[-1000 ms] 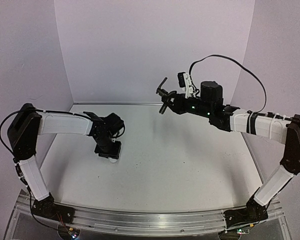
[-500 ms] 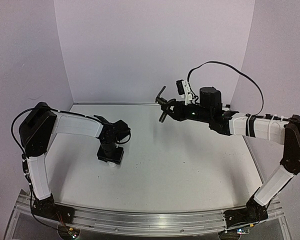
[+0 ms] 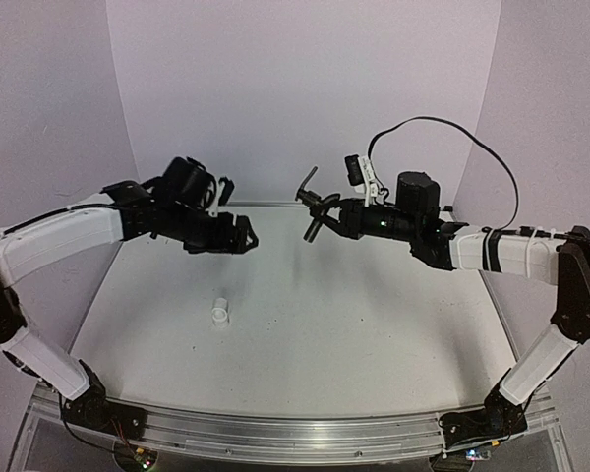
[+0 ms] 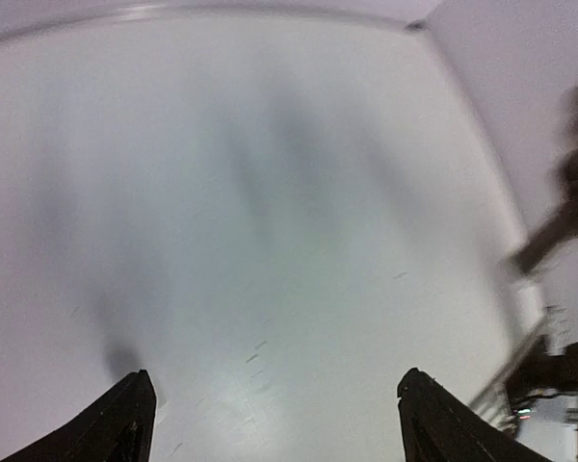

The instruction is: Install the water faucets

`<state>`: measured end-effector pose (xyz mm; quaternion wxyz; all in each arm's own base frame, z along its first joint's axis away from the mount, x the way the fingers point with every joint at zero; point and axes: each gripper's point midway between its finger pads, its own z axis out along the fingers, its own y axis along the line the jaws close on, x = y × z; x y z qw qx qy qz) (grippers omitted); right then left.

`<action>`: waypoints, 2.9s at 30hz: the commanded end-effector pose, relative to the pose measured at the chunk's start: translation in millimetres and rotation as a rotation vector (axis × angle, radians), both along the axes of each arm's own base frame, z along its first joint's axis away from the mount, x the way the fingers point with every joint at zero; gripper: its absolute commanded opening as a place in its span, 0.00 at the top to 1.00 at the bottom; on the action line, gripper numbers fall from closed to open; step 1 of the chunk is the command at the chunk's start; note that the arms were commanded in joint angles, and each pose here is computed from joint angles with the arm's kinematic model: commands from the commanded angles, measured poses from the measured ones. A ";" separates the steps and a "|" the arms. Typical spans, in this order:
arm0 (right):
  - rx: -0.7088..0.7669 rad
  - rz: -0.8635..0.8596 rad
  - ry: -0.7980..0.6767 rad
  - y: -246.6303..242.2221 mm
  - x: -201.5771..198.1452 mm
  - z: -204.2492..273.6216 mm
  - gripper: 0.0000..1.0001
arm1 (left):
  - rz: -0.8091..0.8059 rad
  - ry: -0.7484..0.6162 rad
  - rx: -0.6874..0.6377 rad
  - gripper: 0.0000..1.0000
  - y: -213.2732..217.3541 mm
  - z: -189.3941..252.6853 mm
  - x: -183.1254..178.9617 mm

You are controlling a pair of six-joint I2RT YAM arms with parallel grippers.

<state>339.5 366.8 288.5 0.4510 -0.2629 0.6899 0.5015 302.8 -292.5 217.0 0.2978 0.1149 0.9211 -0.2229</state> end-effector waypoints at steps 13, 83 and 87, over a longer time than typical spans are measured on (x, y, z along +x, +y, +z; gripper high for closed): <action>0.310 0.303 -0.112 40.9 -63.6 74.6 1.00 | -0.453 -0.374 -0.776 0.14 -73.8 196.3 -24.0; -0.044 0.499 -0.057 86.3 -90.4 13.2 0.53 | -0.782 -0.315 -0.612 1.00 -62.4 149.9 -44.9; -0.038 0.523 -0.042 90.0 -91.7 13.9 0.64 | -0.783 -0.314 -0.611 1.00 -61.8 150.1 -45.9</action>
